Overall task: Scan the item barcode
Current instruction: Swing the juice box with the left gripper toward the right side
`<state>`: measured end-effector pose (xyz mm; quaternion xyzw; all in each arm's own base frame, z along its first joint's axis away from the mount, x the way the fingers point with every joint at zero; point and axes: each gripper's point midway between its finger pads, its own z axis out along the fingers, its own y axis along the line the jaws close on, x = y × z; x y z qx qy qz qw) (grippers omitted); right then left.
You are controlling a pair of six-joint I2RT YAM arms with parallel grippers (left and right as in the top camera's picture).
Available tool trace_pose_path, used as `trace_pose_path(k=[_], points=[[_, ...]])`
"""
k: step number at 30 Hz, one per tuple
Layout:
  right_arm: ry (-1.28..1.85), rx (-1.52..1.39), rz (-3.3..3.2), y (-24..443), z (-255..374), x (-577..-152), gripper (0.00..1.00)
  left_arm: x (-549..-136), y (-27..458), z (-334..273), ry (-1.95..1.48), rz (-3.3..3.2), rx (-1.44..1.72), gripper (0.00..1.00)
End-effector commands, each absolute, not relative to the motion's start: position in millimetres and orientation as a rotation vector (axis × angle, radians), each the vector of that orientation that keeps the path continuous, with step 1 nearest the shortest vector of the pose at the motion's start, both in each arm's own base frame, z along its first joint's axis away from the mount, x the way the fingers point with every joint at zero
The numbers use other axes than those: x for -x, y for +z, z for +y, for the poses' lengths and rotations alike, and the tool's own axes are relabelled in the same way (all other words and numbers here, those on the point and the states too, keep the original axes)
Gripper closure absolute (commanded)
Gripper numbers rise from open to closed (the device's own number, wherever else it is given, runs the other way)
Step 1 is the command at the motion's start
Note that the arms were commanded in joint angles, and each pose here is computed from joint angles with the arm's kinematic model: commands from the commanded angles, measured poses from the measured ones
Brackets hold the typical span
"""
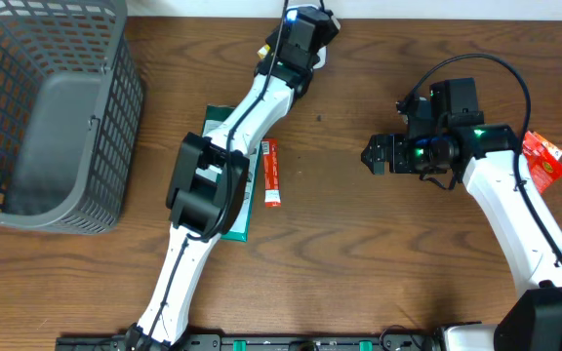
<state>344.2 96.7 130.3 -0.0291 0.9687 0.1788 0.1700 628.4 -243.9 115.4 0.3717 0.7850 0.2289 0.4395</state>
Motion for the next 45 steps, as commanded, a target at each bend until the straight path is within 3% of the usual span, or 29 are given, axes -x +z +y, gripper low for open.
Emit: trace_pose_path(k=[1,6,12,21,23,27,31,38,45], points=[[0.509,0.079,2.75,131.4,97.9,-341.8,0.01,-628.2,174.1,-250.3,0.587,1.862,-0.867,0.93],[0.509,0.079,2.75,131.3,97.8,-341.8,0.01,-618.7,206.1,-241.5,0.6,1.88,-0.728,0.93],[0.509,0.079,2.75,131.3,97.8,-341.8,0.01,-575.7,251.9,-236.4,0.409,2.003,-0.516,0.93],[0.514,0.078,2.749,131.6,98.5,-341.9,0.01,-459.3,260.1,-280.3,-0.391,2.391,-0.47,0.92],[0.558,0.073,2.742,133.6,103.3,-341.7,0.01,-427.1,250.3,-299.2,-0.621,2.506,-0.494,0.88],[0.612,0.068,2.772,134.5,105.5,-333.0,0.01,-409.1,237.6,-310.4,-0.761,2.587,-0.494,0.88],[0.589,-0.129,2.763,155.5,65.1,-336.2,0.14,-407.1,220.9,-320.5,-0.8,2.645,-0.434,0.91],[0.58,-0.481,2.651,177.5,-17.8,-329.3,0.11,-411.1,168.1,-378.7,-0.849,2.66,-0.467,0.91],[0.559,-0.541,2.656,169.9,-35.4,-322.1,0.07,-397.8,98.6,-460.1,-0.932,2.628,-0.552,0.91]])
